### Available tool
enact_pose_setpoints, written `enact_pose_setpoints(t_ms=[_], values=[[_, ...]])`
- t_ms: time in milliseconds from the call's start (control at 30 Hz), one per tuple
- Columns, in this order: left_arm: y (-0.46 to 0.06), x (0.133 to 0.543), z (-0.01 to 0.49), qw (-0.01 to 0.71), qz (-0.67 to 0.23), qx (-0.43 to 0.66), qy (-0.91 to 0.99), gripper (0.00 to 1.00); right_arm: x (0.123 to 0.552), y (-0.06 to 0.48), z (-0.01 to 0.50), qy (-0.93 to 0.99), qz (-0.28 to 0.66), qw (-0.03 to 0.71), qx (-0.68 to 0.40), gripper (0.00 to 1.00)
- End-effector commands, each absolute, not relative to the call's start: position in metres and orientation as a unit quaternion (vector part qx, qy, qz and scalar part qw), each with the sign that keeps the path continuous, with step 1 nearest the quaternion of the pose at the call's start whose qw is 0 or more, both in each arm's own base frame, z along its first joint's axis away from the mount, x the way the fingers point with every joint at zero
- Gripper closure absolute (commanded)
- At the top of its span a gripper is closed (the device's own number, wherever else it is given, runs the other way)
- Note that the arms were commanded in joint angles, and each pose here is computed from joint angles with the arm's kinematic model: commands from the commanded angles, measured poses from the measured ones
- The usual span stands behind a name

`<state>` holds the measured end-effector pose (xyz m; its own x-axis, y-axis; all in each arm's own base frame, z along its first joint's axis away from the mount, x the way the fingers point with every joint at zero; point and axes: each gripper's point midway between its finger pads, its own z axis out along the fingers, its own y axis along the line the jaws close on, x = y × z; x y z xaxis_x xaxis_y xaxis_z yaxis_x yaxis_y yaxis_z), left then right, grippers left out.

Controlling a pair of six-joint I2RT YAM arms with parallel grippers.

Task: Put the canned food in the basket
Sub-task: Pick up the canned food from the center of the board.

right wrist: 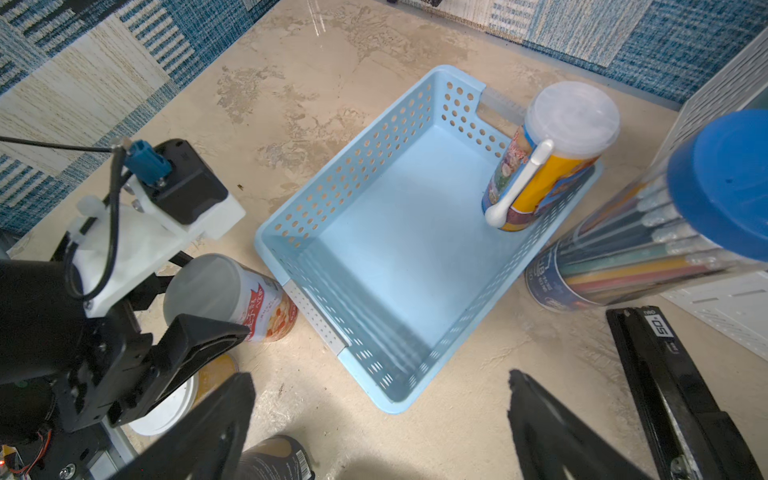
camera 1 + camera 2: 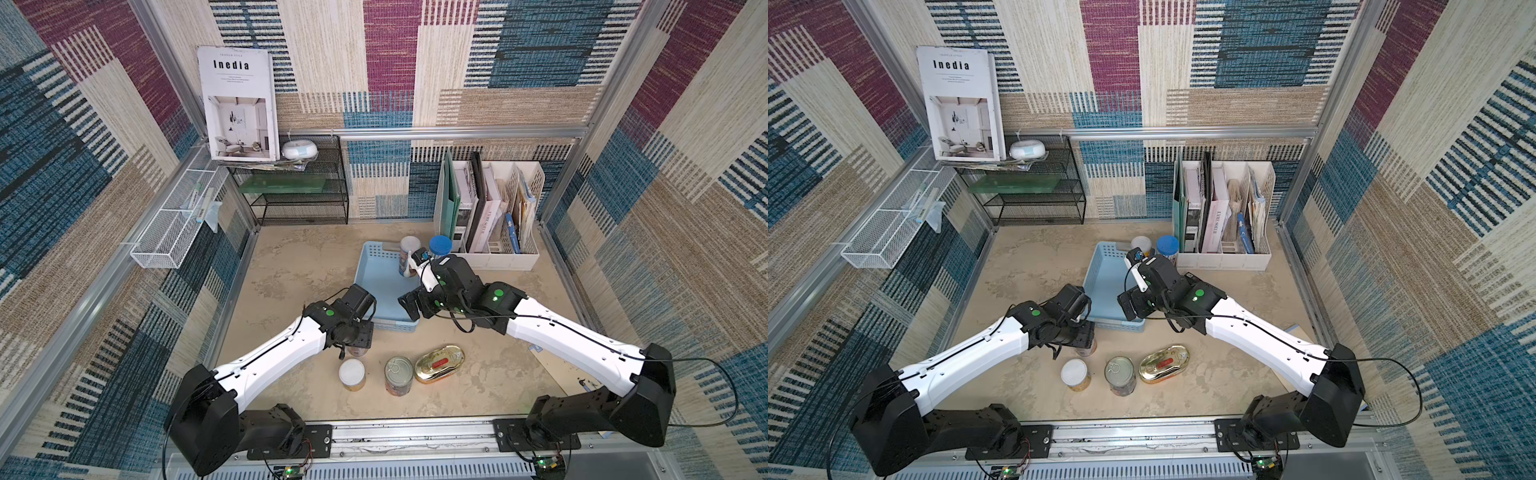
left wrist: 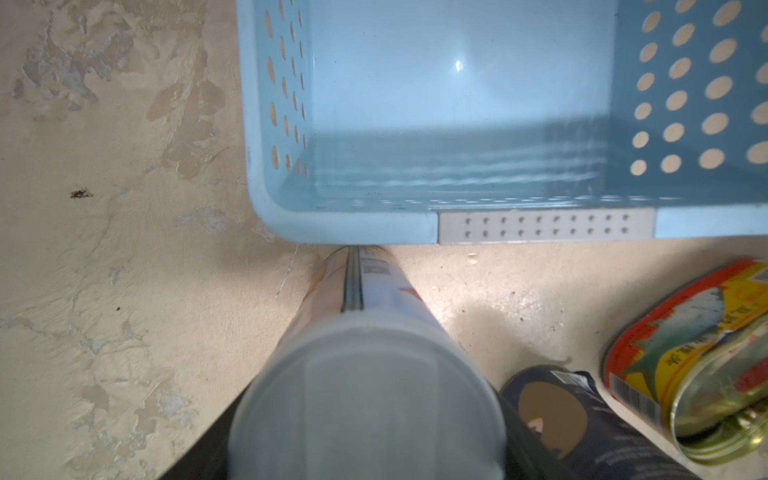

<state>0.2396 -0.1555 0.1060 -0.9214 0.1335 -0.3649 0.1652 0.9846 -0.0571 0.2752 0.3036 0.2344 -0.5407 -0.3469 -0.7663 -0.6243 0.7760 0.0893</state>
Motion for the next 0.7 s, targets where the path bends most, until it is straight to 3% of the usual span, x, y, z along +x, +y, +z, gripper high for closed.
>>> enact_pose_setpoints(t_ms=[0, 667], values=[[-0.15, 0.236, 0.119, 0.19, -0.038, 0.089, 0.977, 0.51, 0.277, 0.304, 0.239, 0.855, 0.185, 0.397, -0.276, 0.01], [-0.153, 0.202, 0.241, 0.238, -0.132, 0.13, 0.953, 0.59, 0.274, 0.306, 0.231, 0.858, 0.192, 0.388, -0.276, 0.01]])
